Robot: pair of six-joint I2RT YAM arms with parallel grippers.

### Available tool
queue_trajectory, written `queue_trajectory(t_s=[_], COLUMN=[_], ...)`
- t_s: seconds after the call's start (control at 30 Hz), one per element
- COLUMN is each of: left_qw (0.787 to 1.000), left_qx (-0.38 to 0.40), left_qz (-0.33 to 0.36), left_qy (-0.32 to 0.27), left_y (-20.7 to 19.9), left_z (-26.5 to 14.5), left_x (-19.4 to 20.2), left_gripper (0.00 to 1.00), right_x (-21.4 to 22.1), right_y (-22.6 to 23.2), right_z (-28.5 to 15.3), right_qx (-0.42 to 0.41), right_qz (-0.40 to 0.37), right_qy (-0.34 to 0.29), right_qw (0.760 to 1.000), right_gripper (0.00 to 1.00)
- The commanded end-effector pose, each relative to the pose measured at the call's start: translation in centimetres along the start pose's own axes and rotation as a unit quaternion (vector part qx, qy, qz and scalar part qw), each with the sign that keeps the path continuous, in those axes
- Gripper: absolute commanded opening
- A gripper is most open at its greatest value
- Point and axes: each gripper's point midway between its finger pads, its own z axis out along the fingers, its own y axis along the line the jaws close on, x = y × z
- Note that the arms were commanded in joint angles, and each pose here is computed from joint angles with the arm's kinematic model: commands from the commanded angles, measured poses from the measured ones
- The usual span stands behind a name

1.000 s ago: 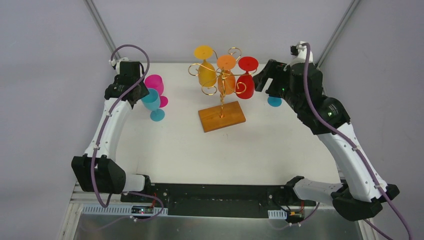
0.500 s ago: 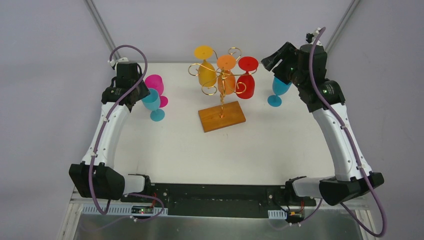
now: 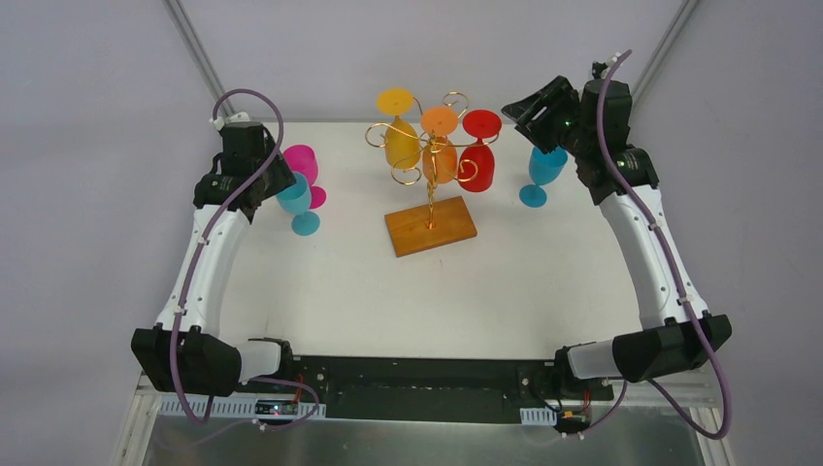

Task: Take the wine glass off the wine glass rack
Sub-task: Pick up the wine glass from the wine rack.

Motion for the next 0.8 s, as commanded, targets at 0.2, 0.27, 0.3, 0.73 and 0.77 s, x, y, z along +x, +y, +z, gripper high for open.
queue_trajectory(t_s=[0.2,0.27,0.3,0.73,0.77], left_qw=[1.0,1.0,1.0,1.0,1.0], left_qx=[0.019,0.02,0.02,0.019,0.018], left_qz=[-0.014,-0.014,-0.014,-0.013,-0.013], left_qy=[-0.009,-0.009,-0.009,-0.011,-0.01], left_y=[-0.5,-0.5,-0.5,-0.4,-0.4], left_z=[-0.6,-0.6,-0.6,-0.6,-0.6], left_x=[-0.4,-0.5,-0.5,-0.6,-0.5], left_gripper=[0.51,0.51,0.51,0.52,0.52], right_x=[0.2,0.5,0.6,1.3,1.3], right_y=[1.4,1.3,1.2,1.6,1.7], right_z=[1.8,2.1,2.3,2.9,2.9], right_qx=[-0.044,-0.045,-0.045,-0.066,-0.068], right_qz=[0.027,0.033,0.034,0.05,0.05], right_qy=[0.016,0.022,0.025,0.038,0.039], right_qw=[0.999,0.998,0.998,0.996,0.996], right_gripper=[0.52,0.5,0.49,0.29,0.28])
